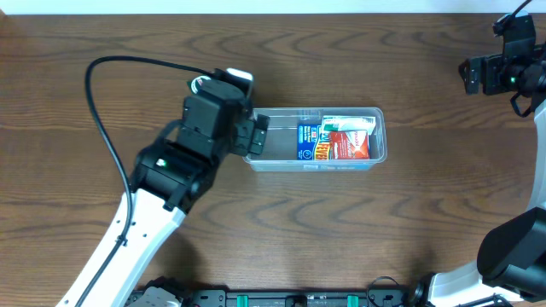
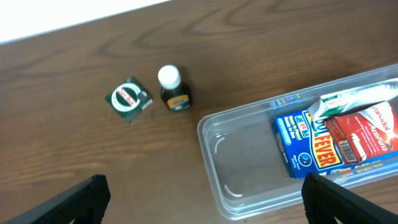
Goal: Pack container
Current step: 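Move the left gripper to the green Zam-Buk box and grasp it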
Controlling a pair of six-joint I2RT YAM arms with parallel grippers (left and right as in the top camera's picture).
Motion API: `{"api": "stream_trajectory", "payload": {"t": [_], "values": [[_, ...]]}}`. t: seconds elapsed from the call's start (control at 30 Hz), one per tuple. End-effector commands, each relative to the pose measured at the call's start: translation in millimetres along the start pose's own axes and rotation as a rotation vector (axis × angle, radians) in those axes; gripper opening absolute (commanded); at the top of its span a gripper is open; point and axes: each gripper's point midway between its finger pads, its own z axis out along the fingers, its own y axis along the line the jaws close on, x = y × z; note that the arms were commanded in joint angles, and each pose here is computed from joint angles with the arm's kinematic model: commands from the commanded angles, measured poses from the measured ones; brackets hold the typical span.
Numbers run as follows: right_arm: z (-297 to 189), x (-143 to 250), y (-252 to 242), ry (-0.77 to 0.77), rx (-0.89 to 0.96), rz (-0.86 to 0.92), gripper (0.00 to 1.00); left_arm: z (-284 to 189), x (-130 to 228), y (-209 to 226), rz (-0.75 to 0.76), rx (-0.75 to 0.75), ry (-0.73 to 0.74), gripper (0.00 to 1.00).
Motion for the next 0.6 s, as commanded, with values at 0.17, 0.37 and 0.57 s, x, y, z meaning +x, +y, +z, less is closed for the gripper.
{"api": "stream_trajectory", "payload": {"t": [0.17, 0.37, 0.57], "values": [[1.2, 1.0, -2.0, 0.001, -0.004, 0.017, 0.99, 2.3, -19.1, 42.1, -0.163, -0.026, -0.005, 0.99], [1.2, 1.0, -2.0, 0.001, -0.004, 0.017, 0.99, 27.1, -38.9, 83.8, -0.234, -0.109, 0.08, 0.98], [1.2, 1.0, -2.0, 0.001, -0.004, 0.017, 0.99, 74.7, -41.2, 129.1, -0.317, -0.182, 0.211, 0.98]]}}
